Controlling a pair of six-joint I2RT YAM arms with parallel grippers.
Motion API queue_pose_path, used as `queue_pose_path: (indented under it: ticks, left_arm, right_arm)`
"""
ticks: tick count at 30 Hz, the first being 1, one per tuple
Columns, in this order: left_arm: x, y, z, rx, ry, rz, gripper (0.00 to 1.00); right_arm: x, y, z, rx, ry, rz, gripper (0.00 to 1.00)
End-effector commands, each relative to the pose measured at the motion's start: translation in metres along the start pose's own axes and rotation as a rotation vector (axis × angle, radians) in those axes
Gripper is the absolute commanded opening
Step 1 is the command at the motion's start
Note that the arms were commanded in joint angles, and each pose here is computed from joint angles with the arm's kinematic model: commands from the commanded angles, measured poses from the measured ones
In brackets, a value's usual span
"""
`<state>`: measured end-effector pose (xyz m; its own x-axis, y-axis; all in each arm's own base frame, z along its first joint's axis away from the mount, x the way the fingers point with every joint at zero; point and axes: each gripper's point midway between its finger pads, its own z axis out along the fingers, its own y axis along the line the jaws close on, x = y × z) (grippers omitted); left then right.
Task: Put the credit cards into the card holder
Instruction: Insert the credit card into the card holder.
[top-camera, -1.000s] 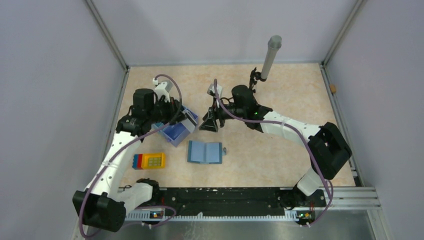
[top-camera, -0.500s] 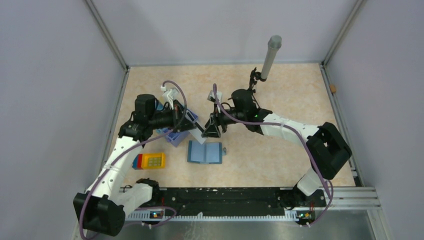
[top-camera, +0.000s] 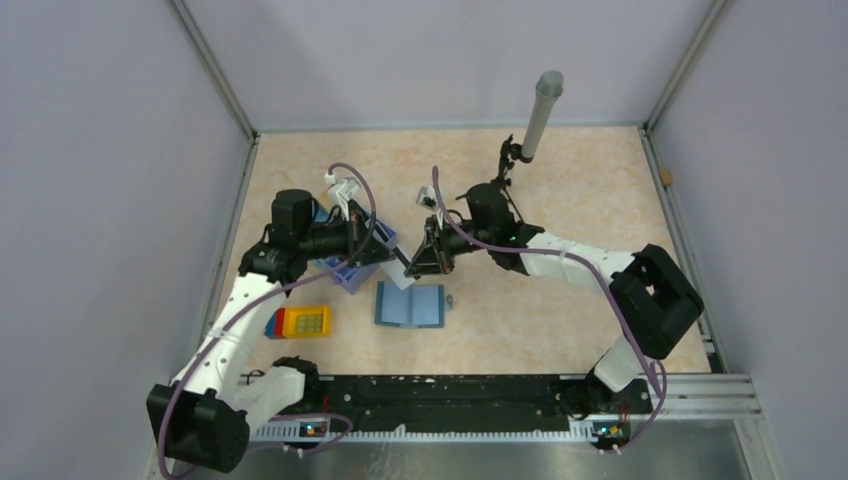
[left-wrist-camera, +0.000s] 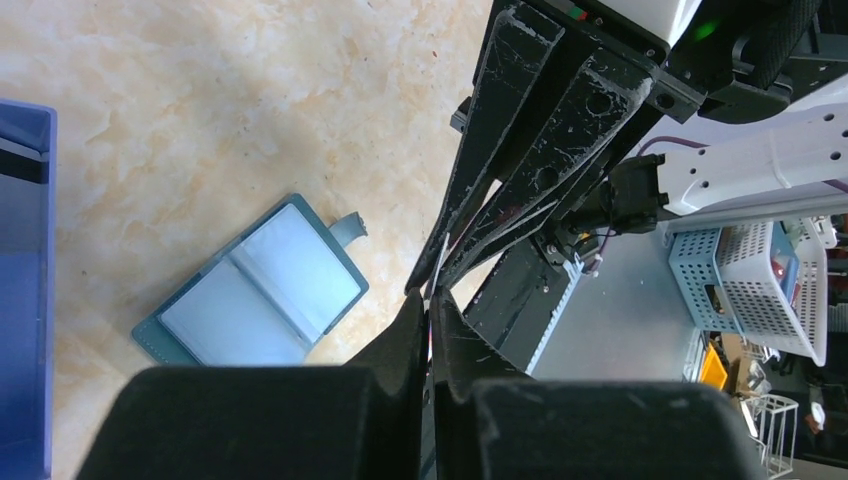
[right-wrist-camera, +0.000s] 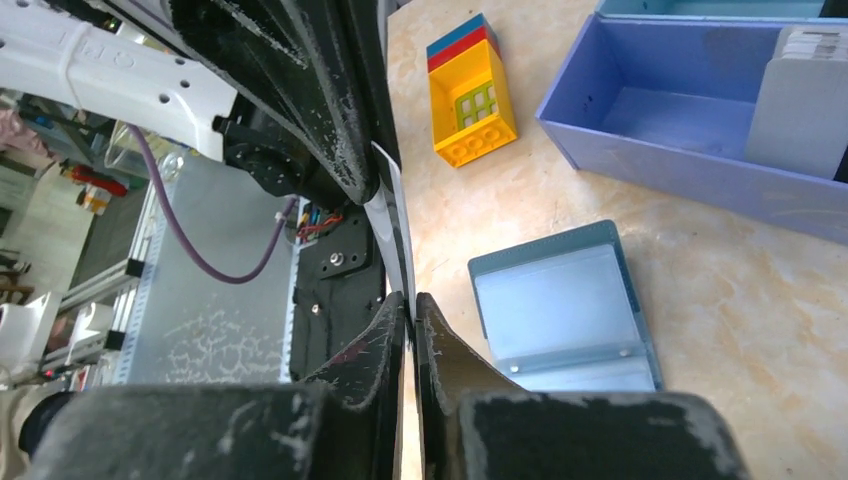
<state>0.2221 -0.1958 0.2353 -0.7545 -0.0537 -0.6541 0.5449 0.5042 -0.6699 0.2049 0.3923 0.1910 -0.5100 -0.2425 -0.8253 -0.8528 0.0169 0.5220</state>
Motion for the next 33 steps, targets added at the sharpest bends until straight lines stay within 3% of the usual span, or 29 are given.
queue_pose_path:
  ticks: [1,2,3,4,6,8,10,13,20,26,30,33]
  left_arm:
    - [0.001,-0.002,0.0,0.008,-0.008,0.026,0.0]
    - [0.002,0.001,0.001,-0.006,-0.008,0.021,0.0]
    - [0.002,0.005,0.001,-0.03,-0.01,0.014,0.07]
    - [0.003,0.01,0.001,-0.06,-0.01,0.007,0.25]
    - [0.005,0.018,-0.002,-0.115,-0.006,0.0,0.45]
    - [0.005,0.03,-0.007,-0.202,-0.046,-0.041,0.71]
    - [0.006,0.041,-0.01,-0.263,-0.121,-0.077,0.84]
    - [0.019,0.066,-0.011,-0.36,-0.197,-0.168,0.85]
    - [0.068,0.102,-0.012,-0.508,-0.157,-0.274,0.8]
    - [0.097,0.106,-0.004,-0.486,-0.078,-0.332,0.81]
    - [0.104,0.102,0.005,-0.445,-0.037,-0.309,0.71]
    - [0.111,0.107,0.011,-0.459,-0.001,-0.313,0.69]
  right_arm:
    - [-0.025,0.02,-0.005,-0.033,-0.08,-0.044,0.0]
    - [-0.025,0.019,-0.006,-0.021,-0.087,-0.028,0.0]
    - [-0.025,0.017,-0.007,0.001,-0.093,-0.004,0.0]
    - [-0.023,0.014,-0.009,0.036,-0.098,0.018,0.0]
    - [-0.017,0.002,-0.014,0.13,-0.103,0.087,0.0]
    - [-0.003,-0.013,-0.019,0.233,-0.108,0.195,0.0]
    - [0.014,-0.022,-0.023,0.31,-0.124,0.329,0.0]
    - [0.043,-0.025,-0.02,0.378,-0.141,0.492,0.0]
    - [0.099,-0.025,0.008,0.469,-0.09,0.673,0.0]
    - [0.134,-0.031,0.014,0.524,-0.076,0.793,0.0]
    - [0.142,-0.035,0.01,0.548,-0.086,0.825,0.0]
    - [0.144,-0.034,0.012,0.529,-0.084,0.825,0.0]
